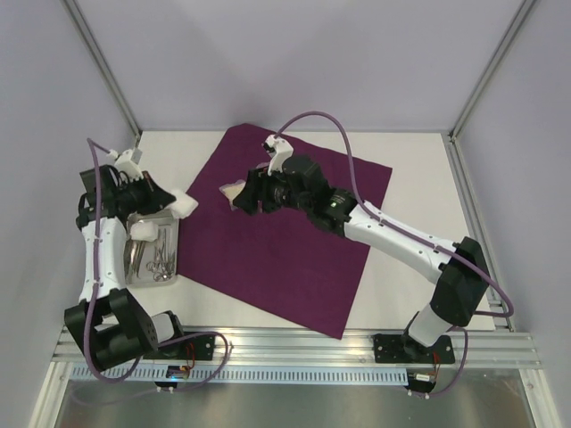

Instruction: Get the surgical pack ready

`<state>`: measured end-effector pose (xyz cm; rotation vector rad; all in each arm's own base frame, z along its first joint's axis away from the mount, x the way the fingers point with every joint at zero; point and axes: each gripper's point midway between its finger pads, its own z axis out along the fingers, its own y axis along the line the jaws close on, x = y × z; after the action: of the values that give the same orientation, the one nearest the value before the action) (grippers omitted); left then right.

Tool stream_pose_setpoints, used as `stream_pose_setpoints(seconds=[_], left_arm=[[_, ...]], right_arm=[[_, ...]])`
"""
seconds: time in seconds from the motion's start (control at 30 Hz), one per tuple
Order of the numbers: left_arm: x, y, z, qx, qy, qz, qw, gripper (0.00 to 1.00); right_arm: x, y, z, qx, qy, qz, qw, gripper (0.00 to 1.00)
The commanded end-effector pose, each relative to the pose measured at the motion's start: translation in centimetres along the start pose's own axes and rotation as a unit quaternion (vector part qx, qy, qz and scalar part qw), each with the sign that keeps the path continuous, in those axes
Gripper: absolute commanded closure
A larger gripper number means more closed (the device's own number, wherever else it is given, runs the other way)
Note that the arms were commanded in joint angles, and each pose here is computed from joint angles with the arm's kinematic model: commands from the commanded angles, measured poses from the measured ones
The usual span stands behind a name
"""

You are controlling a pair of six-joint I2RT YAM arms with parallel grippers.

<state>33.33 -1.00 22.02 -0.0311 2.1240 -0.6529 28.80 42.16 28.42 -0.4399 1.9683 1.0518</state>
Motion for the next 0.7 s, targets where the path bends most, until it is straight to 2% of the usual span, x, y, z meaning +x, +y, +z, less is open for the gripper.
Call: stream_pose_setpoints(seconds=[0.0, 0.17, 0.27, 0.47, 0.6, 0.67], left_arm=[[1.6, 5.5, -0.5, -0.084, -0.004, -0.028, 0.996, 1.0], [3.4, 11.8, -2.1, -0.117, -0.022, -0.092, 0.989, 1.0], [4.0, 14.7, -2.7, -0.1, -0.028, -0.138, 0.985, 1.0], [6.3, 15.4, -1.0, -0.05, -0.01, -0.178, 0.983, 1.0], [5.9, 16.2, -0.4, -0.054, -0.033, -0.179, 0.982, 1.0], [5.7, 15.8, -0.2, -0.043, -0.045, -0.208, 0.976, 1.0]], right_arm=[[0.2, -0.4, -0.9, 0.015, 0.006, 0.013, 1.0, 0.34], [1.2, -0.9, 0.0, 0.026, 0.021, 0.034, 0.999, 0.36], [1.3, -1.1, 0.3, 0.034, 0.025, 0.039, 0.998, 0.36], [1.6, -1.8, 1.2, 0.054, 0.039, 0.037, 0.997, 0.37], [1.4, -2.0, 1.6, 0.062, 0.044, 0.034, 0.997, 0.37], [1.8, -2.2, 2.0, 0.066, 0.05, 0.032, 0.996, 0.37]])
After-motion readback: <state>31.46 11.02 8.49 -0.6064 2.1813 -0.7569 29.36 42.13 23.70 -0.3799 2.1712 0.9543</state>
